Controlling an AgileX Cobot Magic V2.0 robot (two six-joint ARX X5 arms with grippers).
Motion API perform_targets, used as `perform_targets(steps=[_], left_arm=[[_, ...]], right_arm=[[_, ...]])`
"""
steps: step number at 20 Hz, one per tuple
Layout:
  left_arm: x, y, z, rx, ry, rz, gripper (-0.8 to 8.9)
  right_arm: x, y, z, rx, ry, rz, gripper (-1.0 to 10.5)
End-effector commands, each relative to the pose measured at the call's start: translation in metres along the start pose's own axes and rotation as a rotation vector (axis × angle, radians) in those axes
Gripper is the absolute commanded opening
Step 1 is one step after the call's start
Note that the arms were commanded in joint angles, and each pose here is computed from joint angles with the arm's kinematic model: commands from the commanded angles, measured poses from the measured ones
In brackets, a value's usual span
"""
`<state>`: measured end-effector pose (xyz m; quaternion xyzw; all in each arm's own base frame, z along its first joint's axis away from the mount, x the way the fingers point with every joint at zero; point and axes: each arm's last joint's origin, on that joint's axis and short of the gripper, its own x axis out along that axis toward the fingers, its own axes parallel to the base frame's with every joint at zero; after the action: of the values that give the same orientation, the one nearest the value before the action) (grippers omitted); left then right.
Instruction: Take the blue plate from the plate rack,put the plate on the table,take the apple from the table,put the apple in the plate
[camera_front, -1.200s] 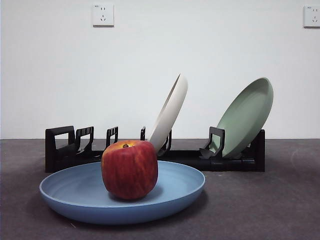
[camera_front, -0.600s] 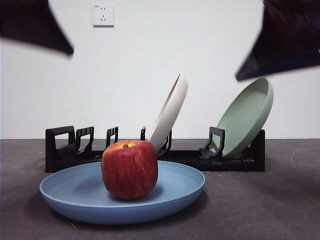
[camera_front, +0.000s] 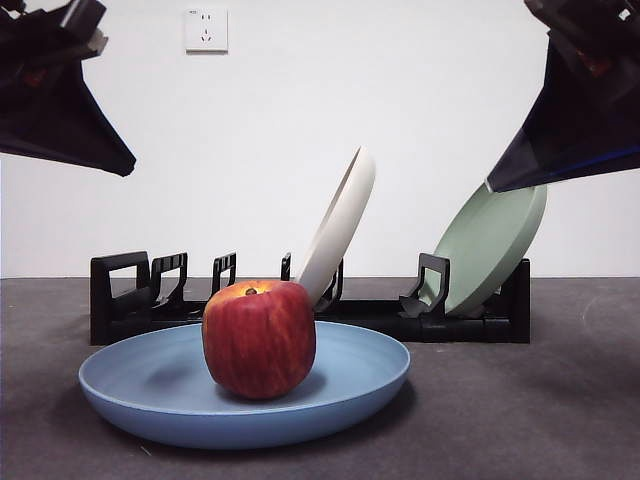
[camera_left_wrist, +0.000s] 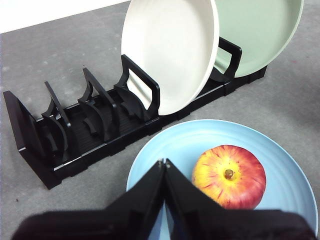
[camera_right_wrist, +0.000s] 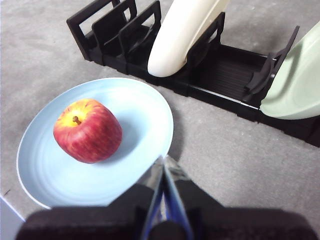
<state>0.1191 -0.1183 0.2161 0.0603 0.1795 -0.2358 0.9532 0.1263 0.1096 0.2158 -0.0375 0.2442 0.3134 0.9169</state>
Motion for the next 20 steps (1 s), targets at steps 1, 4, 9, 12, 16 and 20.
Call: perform_targets(steps=[1, 4, 9, 12, 16, 20], left_arm=[[0.0, 0.0, 0.0, -0.007, 0.0, 0.006, -0.01], [-0.002, 0.001, 0.0, -0.007, -0.003, 0.006, -0.01], [-0.029, 0.023, 0.012, 0.026, -0.136, 0.079, -0.01], [-0.051, 0.045, 0.017, -0.038, -0.251, 0.113, -0.01], [-0.071, 0.069, 0.009, -0.085, -0.267, 0.227, -0.02], [-0.081, 0.082, -0.001, -0.123, -0.269, 0.381, -0.01]], right_arm=[[0.0, 0.0, -0.001, 0.009, 0.0, 0.001, 0.0], [0.0, 0.0, -0.001, 0.009, 0.0, 0.001, 0.0], [0.0, 0.0, -0.001, 0.009, -0.001, 0.001, 0.0], [0.0, 0.0, -0.001, 0.009, -0.001, 0.001, 0.0], [0.0, 0.0, -0.001, 0.009, -0.001, 0.001, 0.0], [0.0, 0.0, -0.001, 0.009, 0.0, 0.001, 0.0]])
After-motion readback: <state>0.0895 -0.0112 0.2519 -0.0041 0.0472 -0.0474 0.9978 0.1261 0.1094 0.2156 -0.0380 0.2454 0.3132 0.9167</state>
